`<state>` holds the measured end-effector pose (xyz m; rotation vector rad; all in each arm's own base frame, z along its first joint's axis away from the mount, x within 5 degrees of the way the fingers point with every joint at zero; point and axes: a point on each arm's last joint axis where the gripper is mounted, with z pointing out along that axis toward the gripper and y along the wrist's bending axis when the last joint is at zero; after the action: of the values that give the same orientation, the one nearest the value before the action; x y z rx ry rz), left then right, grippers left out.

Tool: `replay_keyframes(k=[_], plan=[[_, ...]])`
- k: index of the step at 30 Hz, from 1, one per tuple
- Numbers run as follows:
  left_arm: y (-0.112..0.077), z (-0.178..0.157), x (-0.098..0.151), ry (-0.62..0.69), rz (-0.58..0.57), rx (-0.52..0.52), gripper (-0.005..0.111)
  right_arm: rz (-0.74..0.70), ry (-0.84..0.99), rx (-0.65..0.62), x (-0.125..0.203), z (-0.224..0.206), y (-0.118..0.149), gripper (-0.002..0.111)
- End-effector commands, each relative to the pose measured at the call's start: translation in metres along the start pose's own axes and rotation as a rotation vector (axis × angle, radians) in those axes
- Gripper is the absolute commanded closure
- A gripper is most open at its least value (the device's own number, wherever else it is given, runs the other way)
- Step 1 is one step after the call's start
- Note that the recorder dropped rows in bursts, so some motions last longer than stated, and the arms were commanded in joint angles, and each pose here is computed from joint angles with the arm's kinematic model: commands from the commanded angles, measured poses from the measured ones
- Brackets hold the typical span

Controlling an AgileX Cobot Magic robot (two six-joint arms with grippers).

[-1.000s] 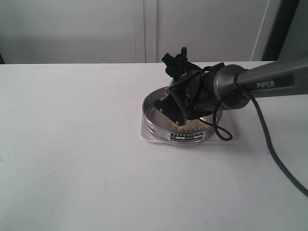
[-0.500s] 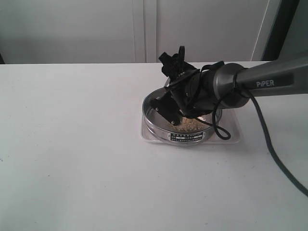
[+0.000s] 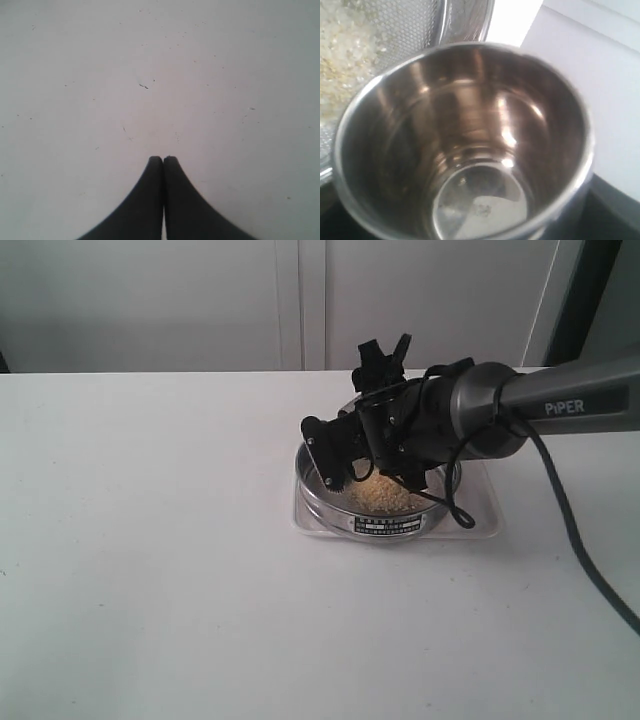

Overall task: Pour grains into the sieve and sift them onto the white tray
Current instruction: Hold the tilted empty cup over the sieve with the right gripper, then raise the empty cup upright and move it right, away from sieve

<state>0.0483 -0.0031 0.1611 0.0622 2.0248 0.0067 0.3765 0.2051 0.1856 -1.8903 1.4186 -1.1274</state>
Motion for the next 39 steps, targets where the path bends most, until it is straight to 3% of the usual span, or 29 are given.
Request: replay_keyframes(k=[1, 22, 39], plan=[[-0.001, 0.001, 0.003, 0.01, -0.001, 0.007, 0.107, 0.153, 0.004, -0.029, 0.003, -0.006, -0.003, 0.108], [-0.001, 0.001, 0.003, 0.01, -0.001, 0.007, 0.107, 0.687, -0.149, -0.189, 0.0, -0.032, -0.012, 0.108], [-0.001, 0.001, 0.003, 0.01, -0.001, 0.007, 0.107, 0.984, -0.24, -0.262, -0.004, -0.045, -0.02, 0.108]])
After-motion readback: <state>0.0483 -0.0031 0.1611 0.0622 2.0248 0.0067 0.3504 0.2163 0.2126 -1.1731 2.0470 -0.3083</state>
